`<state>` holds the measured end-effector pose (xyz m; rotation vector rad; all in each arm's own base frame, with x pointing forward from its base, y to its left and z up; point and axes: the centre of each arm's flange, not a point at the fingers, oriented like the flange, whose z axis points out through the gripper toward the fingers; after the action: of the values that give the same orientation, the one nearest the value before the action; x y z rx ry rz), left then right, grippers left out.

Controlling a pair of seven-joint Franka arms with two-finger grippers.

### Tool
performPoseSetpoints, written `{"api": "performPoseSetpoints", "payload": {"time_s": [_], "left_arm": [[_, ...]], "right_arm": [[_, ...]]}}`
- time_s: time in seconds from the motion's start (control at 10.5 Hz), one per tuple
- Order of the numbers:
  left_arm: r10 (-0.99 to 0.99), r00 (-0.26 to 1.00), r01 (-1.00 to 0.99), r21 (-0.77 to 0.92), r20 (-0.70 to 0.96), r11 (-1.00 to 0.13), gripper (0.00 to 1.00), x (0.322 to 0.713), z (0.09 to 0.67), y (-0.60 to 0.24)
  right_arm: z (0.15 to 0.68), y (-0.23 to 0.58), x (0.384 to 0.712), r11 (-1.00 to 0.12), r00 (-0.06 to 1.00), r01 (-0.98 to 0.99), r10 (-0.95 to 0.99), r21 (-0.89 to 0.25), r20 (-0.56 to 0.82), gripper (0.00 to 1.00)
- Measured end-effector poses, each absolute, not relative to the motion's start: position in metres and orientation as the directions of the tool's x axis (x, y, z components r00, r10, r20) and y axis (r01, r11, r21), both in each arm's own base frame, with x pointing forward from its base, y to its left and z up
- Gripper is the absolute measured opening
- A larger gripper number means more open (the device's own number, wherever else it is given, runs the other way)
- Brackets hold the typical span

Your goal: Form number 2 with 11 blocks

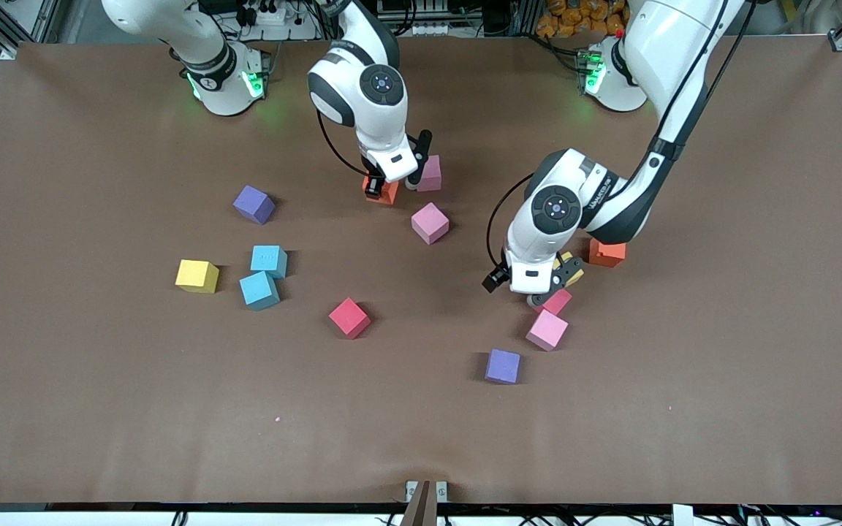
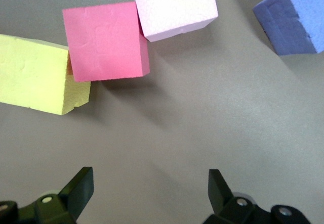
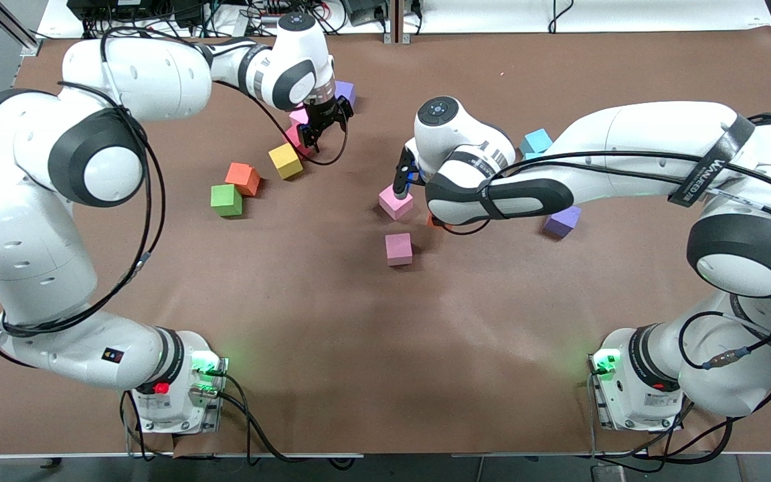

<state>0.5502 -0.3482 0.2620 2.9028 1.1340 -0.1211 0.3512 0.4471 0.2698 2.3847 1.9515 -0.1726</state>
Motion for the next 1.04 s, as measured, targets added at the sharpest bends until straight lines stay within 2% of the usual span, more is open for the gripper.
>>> {"api": "performPoseSetpoints", "payload": {"time_s": [0.47,0.76,1.04], "left_arm": [[0.697,0.713,0.699,0.005,-0.078,-0.715,1.00,0.553,0.269,-0.353],[0.720,0.690,0.722,0.004,-0.080,-0.692,1.00,0.565,0.276,-0.347],[0.749,0.660,0.750,-0.005,-0.062,-0.662,1.00,0.597,0.284,-0.320]], "right_arm": [[0.232,0.472,0.312,-0.097,0.090,0.994,0.985,-0.041,-0.146,0.56],[0.218,0.479,0.303,-0.080,0.074,0.996,0.987,-0.038,-0.142,0.56],[0.213,0.485,0.293,-0.107,0.101,0.994,0.984,-0.033,-0.147,0.56]]}}
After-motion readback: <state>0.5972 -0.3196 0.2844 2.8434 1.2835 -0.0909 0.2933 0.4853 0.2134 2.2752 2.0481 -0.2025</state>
